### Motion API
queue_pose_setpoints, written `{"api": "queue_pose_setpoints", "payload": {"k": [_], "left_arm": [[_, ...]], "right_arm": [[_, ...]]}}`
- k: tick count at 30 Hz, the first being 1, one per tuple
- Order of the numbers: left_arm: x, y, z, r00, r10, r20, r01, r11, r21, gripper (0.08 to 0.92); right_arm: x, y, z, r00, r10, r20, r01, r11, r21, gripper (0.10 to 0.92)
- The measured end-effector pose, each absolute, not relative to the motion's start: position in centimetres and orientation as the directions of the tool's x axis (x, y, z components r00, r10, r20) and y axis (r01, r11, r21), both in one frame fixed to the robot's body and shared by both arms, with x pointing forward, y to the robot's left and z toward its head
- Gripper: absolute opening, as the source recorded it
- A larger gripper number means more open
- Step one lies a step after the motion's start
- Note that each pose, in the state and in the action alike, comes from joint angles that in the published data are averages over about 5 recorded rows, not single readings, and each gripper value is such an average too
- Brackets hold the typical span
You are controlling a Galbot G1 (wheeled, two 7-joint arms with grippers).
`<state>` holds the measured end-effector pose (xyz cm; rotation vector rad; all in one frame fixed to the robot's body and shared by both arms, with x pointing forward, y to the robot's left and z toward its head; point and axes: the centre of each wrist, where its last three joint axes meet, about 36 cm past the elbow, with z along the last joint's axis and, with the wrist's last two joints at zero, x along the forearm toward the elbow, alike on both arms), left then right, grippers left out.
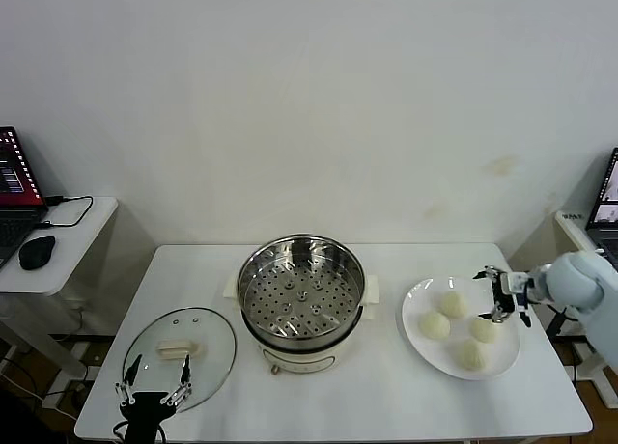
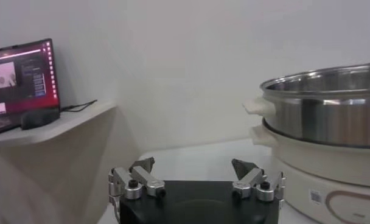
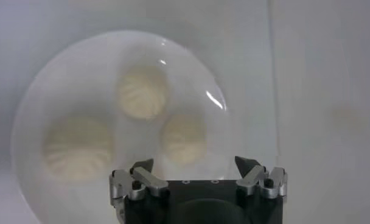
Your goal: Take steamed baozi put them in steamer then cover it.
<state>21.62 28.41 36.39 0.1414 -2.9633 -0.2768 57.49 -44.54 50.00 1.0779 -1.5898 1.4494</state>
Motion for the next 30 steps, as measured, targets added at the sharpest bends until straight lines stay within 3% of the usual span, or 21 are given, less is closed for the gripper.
{"api": "queue_pose_setpoints", "payload": {"k": [11, 23, 30], "left_arm": [[21.5, 28.6, 36.2, -0.982, -0.117, 0.15, -0.085, 0.976, 0.2, 0.823], [21.2, 28.5, 36.0, -0.981, -0.122, 0.149, -0.091, 0.976, 0.2, 0.823], [21.1, 28.4, 36.0, -0.981, -0.123, 0.148, -0.092, 0.976, 0.199, 0.823]], "right_arm": [[61.0, -42.3, 47.5, -0.315, -0.07, 0.947, -0.949, 0.008, -0.315, 0.823], [63.0, -41.0, 45.8, -0.289, -0.035, 0.957, -0.957, 0.018, -0.289, 0.817], [63.7, -40.5, 45.1, -0.286, -0.027, 0.958, -0.958, 0.021, -0.285, 0.741]]}}
